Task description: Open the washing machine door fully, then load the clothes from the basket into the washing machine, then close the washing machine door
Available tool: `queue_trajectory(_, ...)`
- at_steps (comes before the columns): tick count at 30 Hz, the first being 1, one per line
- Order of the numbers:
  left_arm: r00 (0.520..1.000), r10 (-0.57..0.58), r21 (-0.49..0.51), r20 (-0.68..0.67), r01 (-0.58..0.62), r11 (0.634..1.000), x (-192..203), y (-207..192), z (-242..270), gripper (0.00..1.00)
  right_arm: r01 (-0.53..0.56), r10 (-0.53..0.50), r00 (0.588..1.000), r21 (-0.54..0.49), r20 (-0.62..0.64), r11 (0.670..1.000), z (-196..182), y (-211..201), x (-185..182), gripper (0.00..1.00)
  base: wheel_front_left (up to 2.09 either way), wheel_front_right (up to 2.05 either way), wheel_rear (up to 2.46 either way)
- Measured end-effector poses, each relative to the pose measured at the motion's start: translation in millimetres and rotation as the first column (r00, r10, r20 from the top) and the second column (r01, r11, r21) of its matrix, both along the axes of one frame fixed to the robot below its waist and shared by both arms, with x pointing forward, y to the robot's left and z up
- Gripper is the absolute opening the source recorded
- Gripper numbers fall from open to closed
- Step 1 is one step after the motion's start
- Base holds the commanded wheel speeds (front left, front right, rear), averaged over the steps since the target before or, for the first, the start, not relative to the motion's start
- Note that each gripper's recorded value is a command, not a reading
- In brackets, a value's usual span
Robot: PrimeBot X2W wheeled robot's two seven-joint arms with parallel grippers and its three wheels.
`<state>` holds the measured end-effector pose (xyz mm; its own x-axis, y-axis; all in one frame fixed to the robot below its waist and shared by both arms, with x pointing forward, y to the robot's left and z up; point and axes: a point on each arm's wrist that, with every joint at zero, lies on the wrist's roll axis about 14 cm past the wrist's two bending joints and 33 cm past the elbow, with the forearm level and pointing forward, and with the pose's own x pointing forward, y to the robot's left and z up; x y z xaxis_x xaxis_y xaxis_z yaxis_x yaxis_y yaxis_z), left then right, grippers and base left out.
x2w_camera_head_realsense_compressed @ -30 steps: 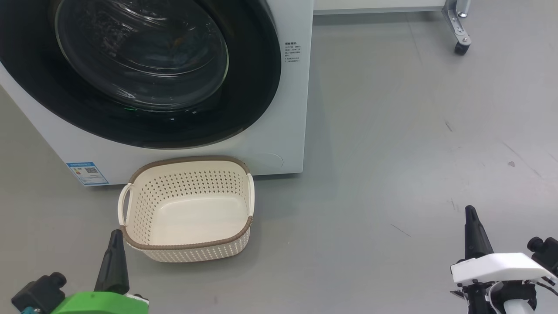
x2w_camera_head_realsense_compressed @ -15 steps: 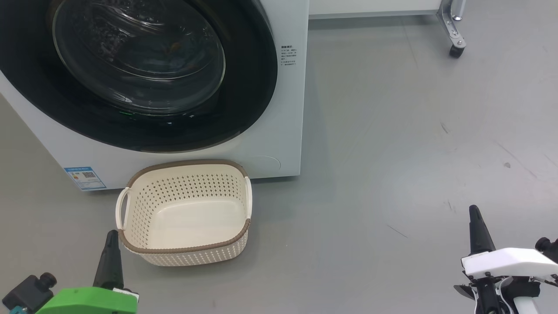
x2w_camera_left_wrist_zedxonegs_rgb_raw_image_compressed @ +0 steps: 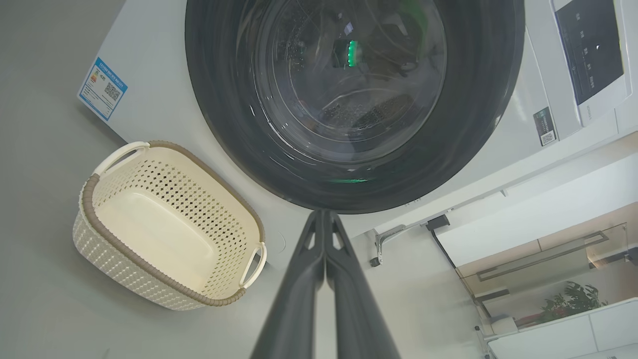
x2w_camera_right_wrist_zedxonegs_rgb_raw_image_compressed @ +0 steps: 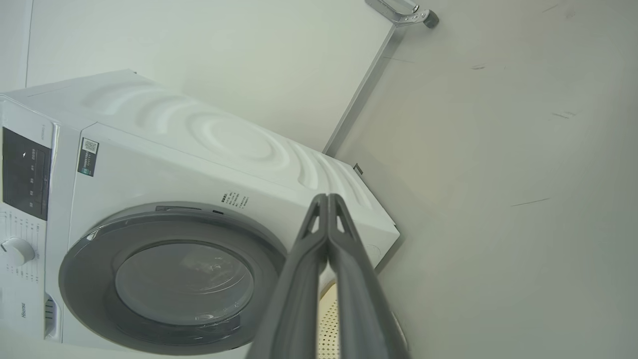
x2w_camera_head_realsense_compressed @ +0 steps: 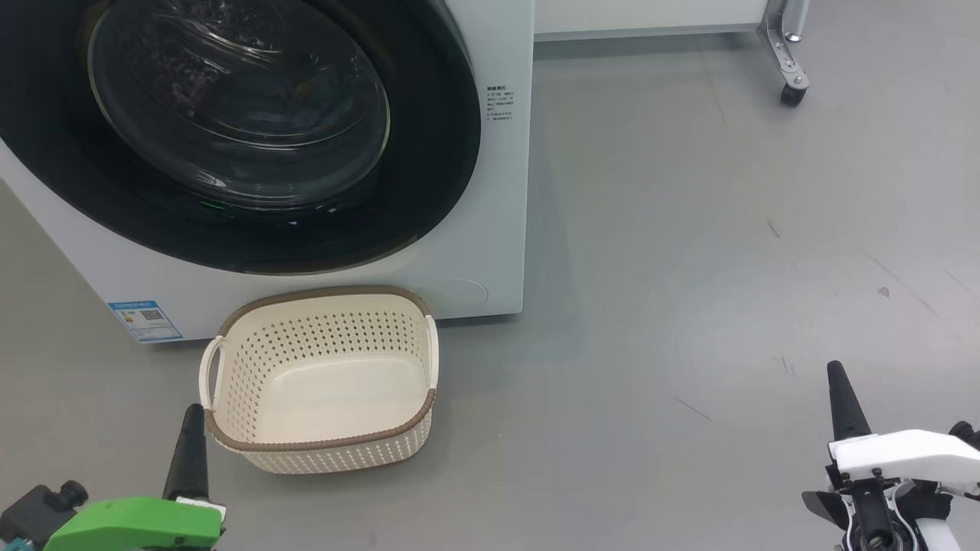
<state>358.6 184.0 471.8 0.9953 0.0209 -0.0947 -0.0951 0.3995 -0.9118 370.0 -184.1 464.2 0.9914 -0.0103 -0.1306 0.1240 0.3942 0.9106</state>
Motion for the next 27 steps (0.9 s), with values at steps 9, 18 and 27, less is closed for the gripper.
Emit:
queue_trajectory(9, 1.0, 0.001, -0.105, -0.001, -0.001, 0.994, 4, 1, 1, 0.0, 0.018, -0.018, 1.0, 0.106, -0.001, 0.994, 2, -5, 1, 0.0, 0.0, 0.0, 0.0)
queue_trajectory(18, 1.0, -0.005, -0.23, -0.007, 0.003, 0.973, 6, -1, 1, 0.0, 0.035, -0.038, 0.999, 0.223, 0.01, 0.974, 7, -10, 3, 0.0, 0.0, 0.0, 0.0)
queue_trajectory(27, 1.0, -0.008, -0.338, -0.007, 0.006, 0.941, 10, -2, 2, 0.0, 0.049, -0.055, 0.998, 0.327, 0.01, 0.944, 7, -15, 2, 0.0, 0.0, 0.0, 0.0)
